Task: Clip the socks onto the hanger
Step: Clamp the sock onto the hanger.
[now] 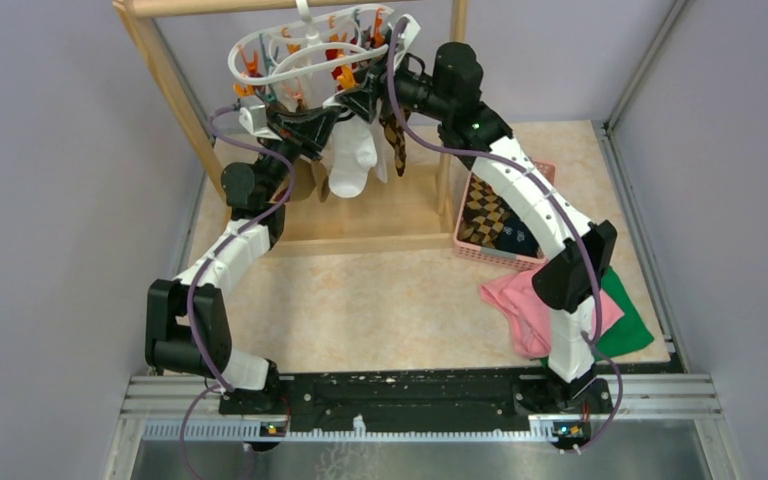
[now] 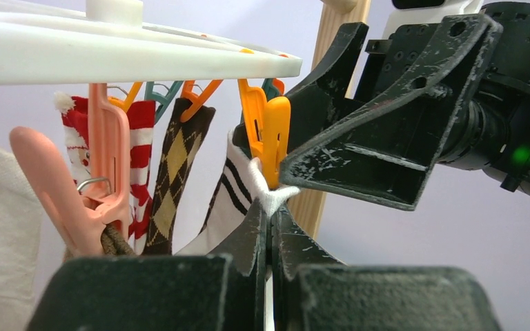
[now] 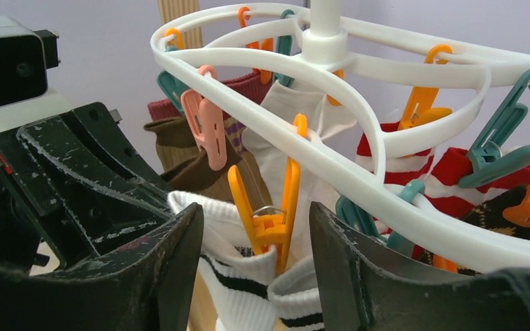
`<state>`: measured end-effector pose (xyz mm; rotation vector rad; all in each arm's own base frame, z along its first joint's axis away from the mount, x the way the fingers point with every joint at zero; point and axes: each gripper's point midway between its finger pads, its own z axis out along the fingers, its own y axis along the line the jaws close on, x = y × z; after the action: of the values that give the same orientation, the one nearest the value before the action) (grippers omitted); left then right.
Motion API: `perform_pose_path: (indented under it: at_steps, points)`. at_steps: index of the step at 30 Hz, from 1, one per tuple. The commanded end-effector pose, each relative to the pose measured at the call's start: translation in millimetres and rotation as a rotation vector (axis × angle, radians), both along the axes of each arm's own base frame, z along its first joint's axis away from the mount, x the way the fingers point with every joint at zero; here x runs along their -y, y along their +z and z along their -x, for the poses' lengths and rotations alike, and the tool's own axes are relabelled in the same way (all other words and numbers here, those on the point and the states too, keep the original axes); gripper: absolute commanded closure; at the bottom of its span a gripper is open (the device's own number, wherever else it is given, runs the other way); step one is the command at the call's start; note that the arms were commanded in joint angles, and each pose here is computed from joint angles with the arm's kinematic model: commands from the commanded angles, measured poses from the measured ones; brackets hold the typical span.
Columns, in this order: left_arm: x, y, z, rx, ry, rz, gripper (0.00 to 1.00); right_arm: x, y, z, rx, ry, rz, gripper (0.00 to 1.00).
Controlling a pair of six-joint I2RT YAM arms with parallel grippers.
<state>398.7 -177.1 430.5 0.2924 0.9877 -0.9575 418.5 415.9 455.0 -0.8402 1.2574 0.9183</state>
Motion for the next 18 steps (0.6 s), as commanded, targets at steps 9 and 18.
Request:
perform_pose_path:
  at_steps: [9, 18]
  points:
    - [-6, 25, 6, 0.025, 0.011, 0.038, 0.79, 45, 50, 46, 0.065, -0.006, -0.08, 0.29]
    - [-12, 23, 28, -0.002, 0.035, 0.016, 0.47, 76, 32, 76, 0.063, -0.031, -0.082, 0.27]
